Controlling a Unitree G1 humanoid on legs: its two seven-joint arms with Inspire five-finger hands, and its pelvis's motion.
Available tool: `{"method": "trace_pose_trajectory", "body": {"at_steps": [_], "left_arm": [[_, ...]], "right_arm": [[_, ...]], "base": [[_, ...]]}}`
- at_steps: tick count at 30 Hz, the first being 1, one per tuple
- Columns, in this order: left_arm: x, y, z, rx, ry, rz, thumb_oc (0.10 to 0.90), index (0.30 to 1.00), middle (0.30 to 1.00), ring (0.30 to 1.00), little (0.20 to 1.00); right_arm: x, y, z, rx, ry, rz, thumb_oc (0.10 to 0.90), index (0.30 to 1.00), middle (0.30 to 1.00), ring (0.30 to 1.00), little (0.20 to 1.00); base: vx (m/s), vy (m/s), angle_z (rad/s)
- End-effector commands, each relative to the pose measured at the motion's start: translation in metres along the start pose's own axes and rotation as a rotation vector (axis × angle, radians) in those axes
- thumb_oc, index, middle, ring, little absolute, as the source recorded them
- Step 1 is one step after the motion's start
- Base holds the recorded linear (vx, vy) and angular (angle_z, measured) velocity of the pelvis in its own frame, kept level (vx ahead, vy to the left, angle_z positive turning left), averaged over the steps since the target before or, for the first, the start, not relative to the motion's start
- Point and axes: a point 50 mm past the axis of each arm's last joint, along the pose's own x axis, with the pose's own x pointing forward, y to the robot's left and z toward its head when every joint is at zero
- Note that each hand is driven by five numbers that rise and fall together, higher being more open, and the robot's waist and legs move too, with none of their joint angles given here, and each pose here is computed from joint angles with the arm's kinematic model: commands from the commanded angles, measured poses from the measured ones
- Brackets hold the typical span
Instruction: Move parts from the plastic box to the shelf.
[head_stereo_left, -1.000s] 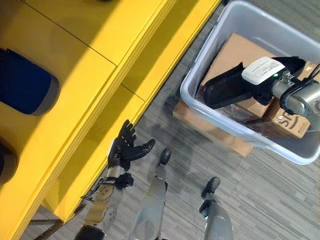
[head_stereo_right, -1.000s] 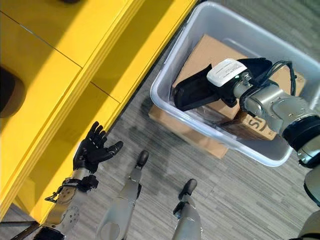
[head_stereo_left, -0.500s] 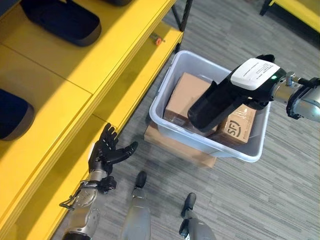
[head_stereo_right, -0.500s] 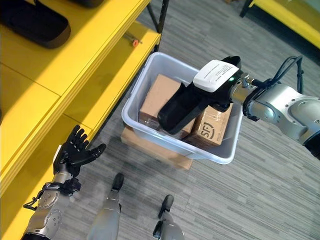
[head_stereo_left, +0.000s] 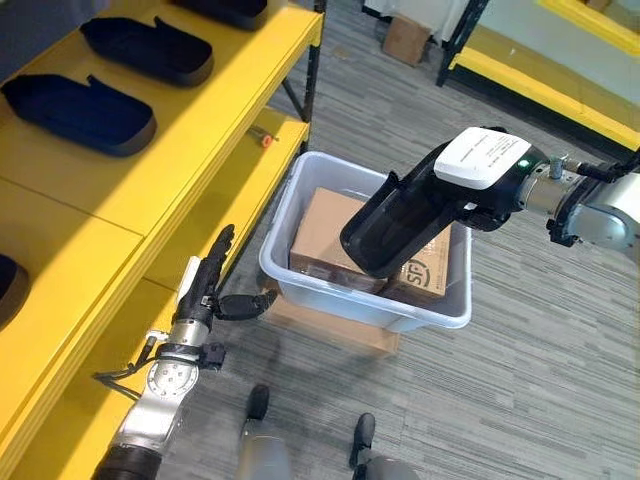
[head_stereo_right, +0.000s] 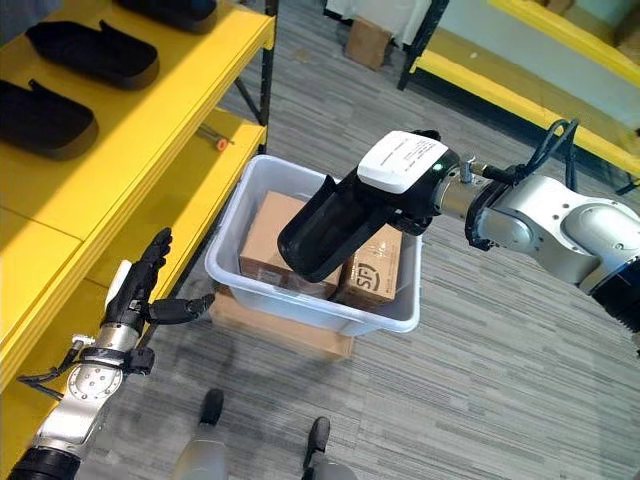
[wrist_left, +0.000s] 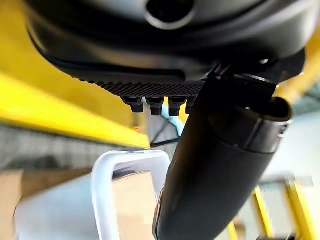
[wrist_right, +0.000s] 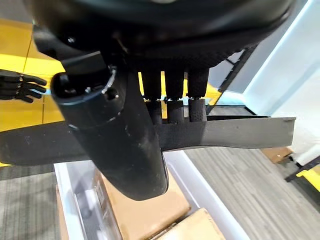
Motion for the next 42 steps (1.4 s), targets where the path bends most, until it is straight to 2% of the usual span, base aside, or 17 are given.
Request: {"method": "trace_pose_trajectory", "body": {"at_steps": [1,9,14,18,26,42], "left_arm": [[0.013,0.0,0.049,0.167,-0.333,-0.01,0.9,1.0,1.0,1.0,1.0],[0.02,-0.014,0.066,0.446,-0.51,-0.031,0.9,1.0,1.0,1.0,1.0],[0.02,-0.015,0.066,0.446,-0.512,-0.03,0.9,1.0,1.0,1.0,1.0],[0.016,-0.019,0.066,0.507,-0.558,0.057,0.9,1.0,1.0,1.0,1.0],[0.013,-0.023,0.066,0.528,-0.575,0.115,0.9,1.0,1.0,1.0,1.0],[0.009,-0.017,0.074,0.505,-0.602,0.237,0.9,1.0,1.0,1.0,1.0]], "right_arm": [[0.007,-0.054,-0.007,-0.022,0.01,-0.259,0.4,0.3,0.3,0.3,0.3],[0.011,-0.068,0.009,-0.056,-0.088,-0.345,0.4,0.3,0.3,0.3,0.3],[0.011,-0.068,0.009,-0.057,-0.088,-0.345,0.4,0.3,0.3,0.3,0.3],[0.011,-0.075,0.015,-0.071,-0.117,-0.42,0.4,0.3,0.3,0.3,0.3],[0.009,-0.082,0.018,-0.073,-0.126,-0.475,0.4,0.3,0.3,0.3,0.3],[0.006,-0.087,0.015,-0.073,-0.103,-0.527,0.4,0.3,0.3,0.3,0.3]], "base": [[0.02,-0.011,-0.09],[0.03,-0.015,-0.09],[0.01,-0.004,-0.07],[0.02,-0.009,-0.01],[0.0,-0.002,-0.01],[0.0,0.0,0.0]]}}
